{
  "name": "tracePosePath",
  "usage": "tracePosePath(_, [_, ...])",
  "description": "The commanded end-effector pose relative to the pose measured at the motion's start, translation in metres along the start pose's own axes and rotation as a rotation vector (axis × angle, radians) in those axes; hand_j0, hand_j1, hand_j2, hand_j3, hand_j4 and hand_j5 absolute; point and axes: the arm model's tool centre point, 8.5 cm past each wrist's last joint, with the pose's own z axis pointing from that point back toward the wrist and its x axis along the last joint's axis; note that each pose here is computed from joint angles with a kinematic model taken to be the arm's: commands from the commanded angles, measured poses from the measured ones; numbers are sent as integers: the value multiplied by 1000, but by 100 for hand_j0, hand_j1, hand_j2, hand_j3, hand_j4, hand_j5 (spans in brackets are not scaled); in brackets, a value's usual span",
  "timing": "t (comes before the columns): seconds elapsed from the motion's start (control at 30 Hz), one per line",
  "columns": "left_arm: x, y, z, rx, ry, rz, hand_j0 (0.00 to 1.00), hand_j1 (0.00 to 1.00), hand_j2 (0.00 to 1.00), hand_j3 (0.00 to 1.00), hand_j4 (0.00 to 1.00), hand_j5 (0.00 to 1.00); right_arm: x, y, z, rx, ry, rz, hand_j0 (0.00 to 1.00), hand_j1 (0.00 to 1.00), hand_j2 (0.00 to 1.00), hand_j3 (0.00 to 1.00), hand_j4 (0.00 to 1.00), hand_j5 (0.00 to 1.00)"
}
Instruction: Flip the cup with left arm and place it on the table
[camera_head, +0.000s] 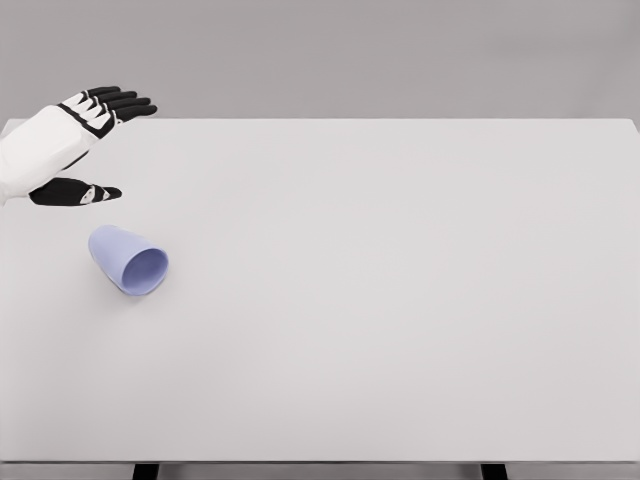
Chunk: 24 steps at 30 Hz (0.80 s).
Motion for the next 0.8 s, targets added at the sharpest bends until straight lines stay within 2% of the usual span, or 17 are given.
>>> tracePosePath(0.0, [0, 1, 0, 4, -2, 5, 100, 100, 100, 100, 100, 100, 1, 0, 0, -1, -2, 1, 100, 100, 100, 100, 100, 100])
tracePosePath(0.23, [0, 1, 1, -4, 0, -2, 100, 100, 100, 100, 100, 100, 0, 0, 0, 0, 2, -4, 100, 100, 100, 100, 100, 100])
tracePosePath(0.33, [-1, -3, 0, -34, 13, -46, 100, 100, 100, 100, 100, 100, 0, 0, 0, 0, 2, -4, 100, 100, 100, 100, 100, 100])
tracePosePath(0.57, [-2, -6, -1, -67, 26, -93, 100, 100, 100, 100, 100, 100, 0, 0, 0, 0, 2, -4, 100, 100, 100, 100, 100, 100])
tracePosePath(0.63, [11, 2, -5, -49, -12, -120, 100, 100, 100, 100, 100, 100, 0, 0, 0, 0, 2, -4, 100, 100, 100, 100, 100, 100])
tracePosePath(0.77, [18, -1, -10, -32, -33, -98, 100, 100, 100, 100, 100, 100, 0, 0, 0, 0, 2, -4, 100, 100, 100, 100, 100, 100])
